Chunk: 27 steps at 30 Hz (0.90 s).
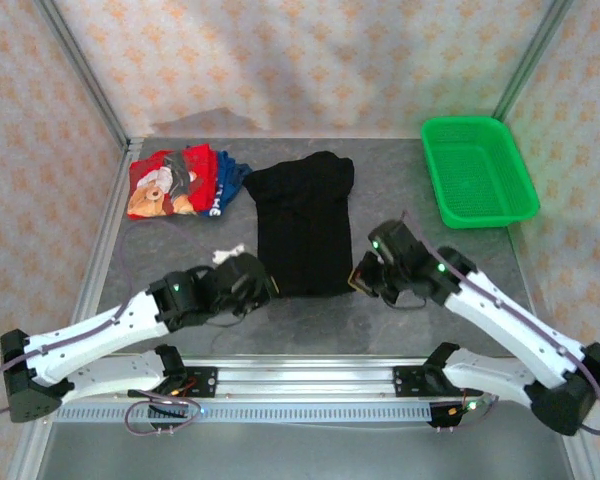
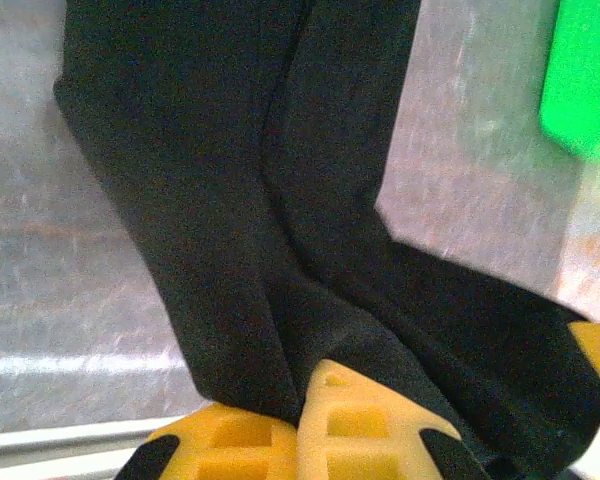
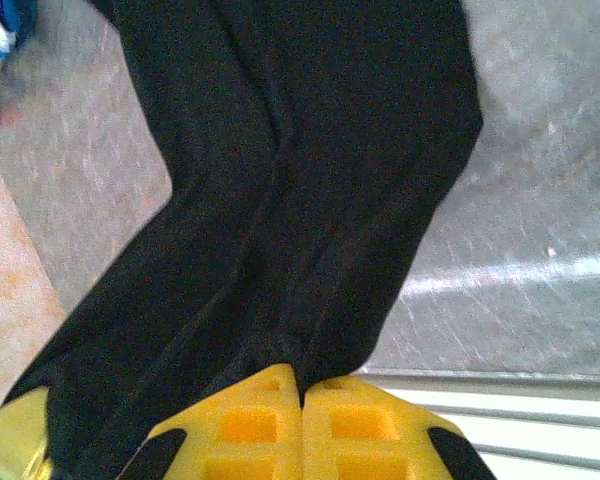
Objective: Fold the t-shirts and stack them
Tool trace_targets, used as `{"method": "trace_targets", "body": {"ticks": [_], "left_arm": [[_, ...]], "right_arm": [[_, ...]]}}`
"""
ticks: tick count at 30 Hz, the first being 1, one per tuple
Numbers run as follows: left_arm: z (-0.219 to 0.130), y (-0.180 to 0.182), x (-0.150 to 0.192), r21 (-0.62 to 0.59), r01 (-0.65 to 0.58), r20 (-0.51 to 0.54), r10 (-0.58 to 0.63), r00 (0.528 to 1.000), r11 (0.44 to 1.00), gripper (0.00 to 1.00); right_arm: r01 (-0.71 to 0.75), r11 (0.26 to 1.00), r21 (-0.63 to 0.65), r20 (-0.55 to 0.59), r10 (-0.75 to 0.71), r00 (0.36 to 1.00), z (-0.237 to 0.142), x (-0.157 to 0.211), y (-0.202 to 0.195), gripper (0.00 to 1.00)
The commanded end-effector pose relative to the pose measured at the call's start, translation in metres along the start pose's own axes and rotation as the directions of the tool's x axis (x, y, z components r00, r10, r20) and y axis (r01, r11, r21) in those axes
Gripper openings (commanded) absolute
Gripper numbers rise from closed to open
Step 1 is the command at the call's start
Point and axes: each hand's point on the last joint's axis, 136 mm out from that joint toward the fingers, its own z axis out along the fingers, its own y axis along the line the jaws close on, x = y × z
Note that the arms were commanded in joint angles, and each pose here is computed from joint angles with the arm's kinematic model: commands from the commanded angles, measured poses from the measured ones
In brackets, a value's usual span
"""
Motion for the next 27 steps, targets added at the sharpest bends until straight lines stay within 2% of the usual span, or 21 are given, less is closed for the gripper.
{"method": "trace_targets", "body": {"ticks": [1,6,12,19,27], "left_arm": [[0.005,-0.014,-0.023,-0.015,-0.081,-0.041,0.080,0.996,0.997,0.00],[0.029,-0.013,-0.072,-0.075,-0.063,-0.055,0.059,0.997,0.995,0.00],[0.051,0.005,-0.118,-0.131,-0.031,-0.048,0.025,0.999,0.991,0.00],[0.089,0.020,-0.148,-0.177,-0.045,-0.091,0.029,0.995,0.983,0.00],[0.149,0.037,-0.169,-0.234,-0.070,-0.145,0.036,0.989,0.970,0.00]], "right_arm": [[0.102,0.995,-0.022,-0.030,-0.103,0.994,0.000,-0.022,0.024,0.00],[0.088,0.996,0.026,-0.048,-0.086,0.995,0.025,-0.077,0.035,0.00],[0.086,0.994,0.074,-0.089,-0.080,0.993,0.059,-0.123,0.039,0.00],[0.063,0.987,0.147,-0.124,-0.044,0.991,0.099,-0.159,0.023,0.00],[0.033,0.971,0.236,-0.139,0.000,0.990,0.140,-0.188,-0.002,0.00]]}}
